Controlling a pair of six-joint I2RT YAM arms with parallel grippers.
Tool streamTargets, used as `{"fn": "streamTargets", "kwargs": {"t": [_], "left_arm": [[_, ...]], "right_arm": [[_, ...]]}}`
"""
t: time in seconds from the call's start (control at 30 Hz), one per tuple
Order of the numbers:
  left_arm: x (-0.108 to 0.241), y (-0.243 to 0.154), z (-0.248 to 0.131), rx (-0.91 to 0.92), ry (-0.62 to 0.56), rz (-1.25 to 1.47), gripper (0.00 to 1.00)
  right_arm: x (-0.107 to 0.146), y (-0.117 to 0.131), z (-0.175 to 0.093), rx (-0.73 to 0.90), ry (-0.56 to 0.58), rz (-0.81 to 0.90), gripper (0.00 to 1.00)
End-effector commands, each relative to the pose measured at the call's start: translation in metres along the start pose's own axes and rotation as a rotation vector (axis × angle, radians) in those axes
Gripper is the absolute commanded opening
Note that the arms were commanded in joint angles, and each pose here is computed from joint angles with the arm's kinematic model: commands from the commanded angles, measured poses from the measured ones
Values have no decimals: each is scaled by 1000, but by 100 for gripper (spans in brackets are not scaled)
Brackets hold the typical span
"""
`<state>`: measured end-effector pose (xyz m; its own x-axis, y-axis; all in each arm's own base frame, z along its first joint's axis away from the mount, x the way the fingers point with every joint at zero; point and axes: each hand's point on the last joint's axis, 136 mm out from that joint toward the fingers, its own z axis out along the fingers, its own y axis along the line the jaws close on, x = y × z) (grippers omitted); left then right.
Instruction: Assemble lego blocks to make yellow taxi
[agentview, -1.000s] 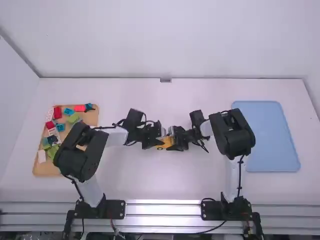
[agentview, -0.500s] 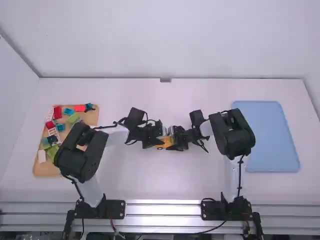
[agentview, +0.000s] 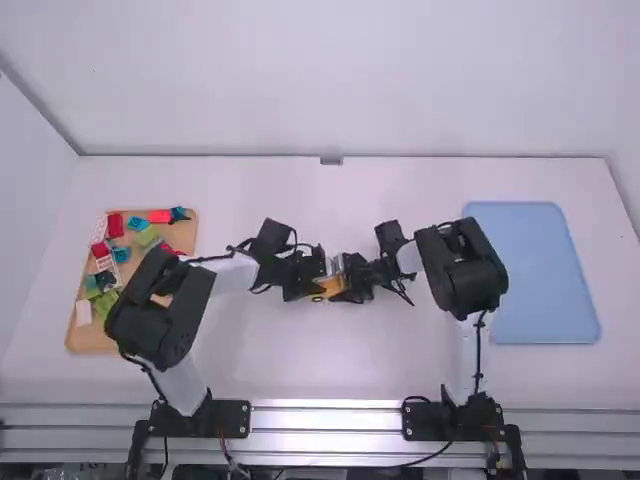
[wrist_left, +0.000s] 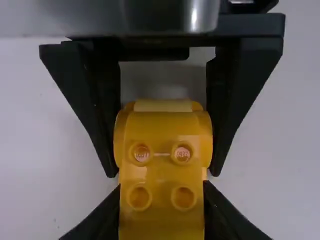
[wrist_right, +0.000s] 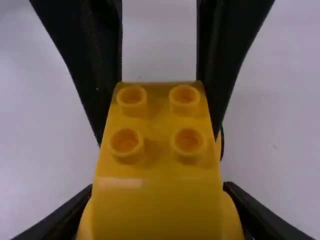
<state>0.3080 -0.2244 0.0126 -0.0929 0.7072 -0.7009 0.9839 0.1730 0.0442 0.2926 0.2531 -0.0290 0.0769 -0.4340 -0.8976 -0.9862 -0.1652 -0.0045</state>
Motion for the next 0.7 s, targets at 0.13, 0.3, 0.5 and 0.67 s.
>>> {"fn": "streamTargets", "kwargs": {"t": [0.13, 0.3, 0.5, 0.67], "left_arm": [[-8, -2, -13, -29, 0, 15, 41], [-18, 6, -28, -72, -23, 31, 52], [-16, 25, -60, -187, 20, 9, 99], [-26, 42, -101, -309, 0, 18, 99]], "right_arm": [[6, -8, -1, 19, 30, 2, 63], [6, -8, -1, 19, 29, 2, 63], [6, -8, -2, 21, 28, 3, 63], [2, -21, -7, 54, 20, 102, 56]]}}
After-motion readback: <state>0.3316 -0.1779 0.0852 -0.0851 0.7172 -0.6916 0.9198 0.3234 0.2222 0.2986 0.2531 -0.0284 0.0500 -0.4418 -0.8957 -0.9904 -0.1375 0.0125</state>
